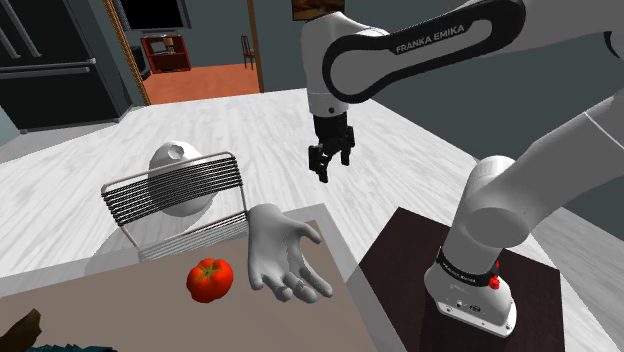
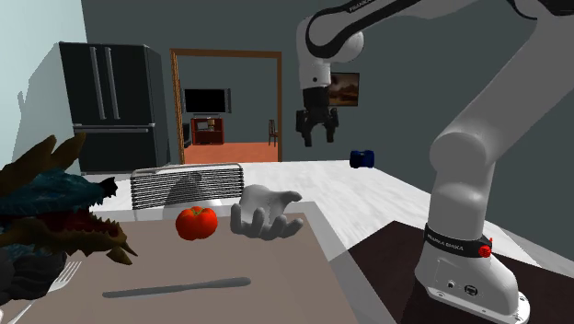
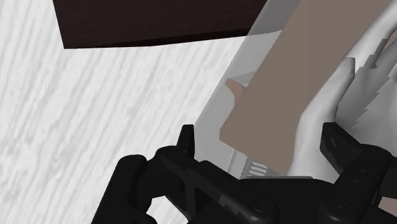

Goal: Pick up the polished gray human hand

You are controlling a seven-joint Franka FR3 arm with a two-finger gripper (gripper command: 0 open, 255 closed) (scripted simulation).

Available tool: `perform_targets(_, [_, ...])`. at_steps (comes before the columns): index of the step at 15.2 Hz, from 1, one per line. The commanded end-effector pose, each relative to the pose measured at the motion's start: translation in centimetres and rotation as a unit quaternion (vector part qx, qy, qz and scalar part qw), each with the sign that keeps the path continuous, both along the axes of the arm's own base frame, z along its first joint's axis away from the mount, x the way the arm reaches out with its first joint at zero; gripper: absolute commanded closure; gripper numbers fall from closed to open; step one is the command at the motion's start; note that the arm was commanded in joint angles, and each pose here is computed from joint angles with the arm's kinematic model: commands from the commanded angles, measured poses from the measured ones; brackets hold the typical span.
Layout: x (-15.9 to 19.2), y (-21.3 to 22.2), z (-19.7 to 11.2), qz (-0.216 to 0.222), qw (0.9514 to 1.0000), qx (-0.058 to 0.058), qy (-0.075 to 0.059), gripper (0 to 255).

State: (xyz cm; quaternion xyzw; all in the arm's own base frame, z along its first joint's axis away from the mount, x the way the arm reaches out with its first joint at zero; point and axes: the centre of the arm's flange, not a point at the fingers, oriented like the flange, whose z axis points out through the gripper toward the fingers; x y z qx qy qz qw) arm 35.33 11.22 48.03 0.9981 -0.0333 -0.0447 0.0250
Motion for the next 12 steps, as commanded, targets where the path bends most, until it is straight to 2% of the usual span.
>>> perform_targets(1, [0.8,2.0,-2.1,-0.001,1.0,0.001,0.007,0])
perform_targets(9, [3.0,8.7,-10.2,-0.004,0.9993,0.004,0.036,0])
perform_targets(12, [3.2,9.3,-12.1,-0.005,0.9992,0.004,0.039,0])
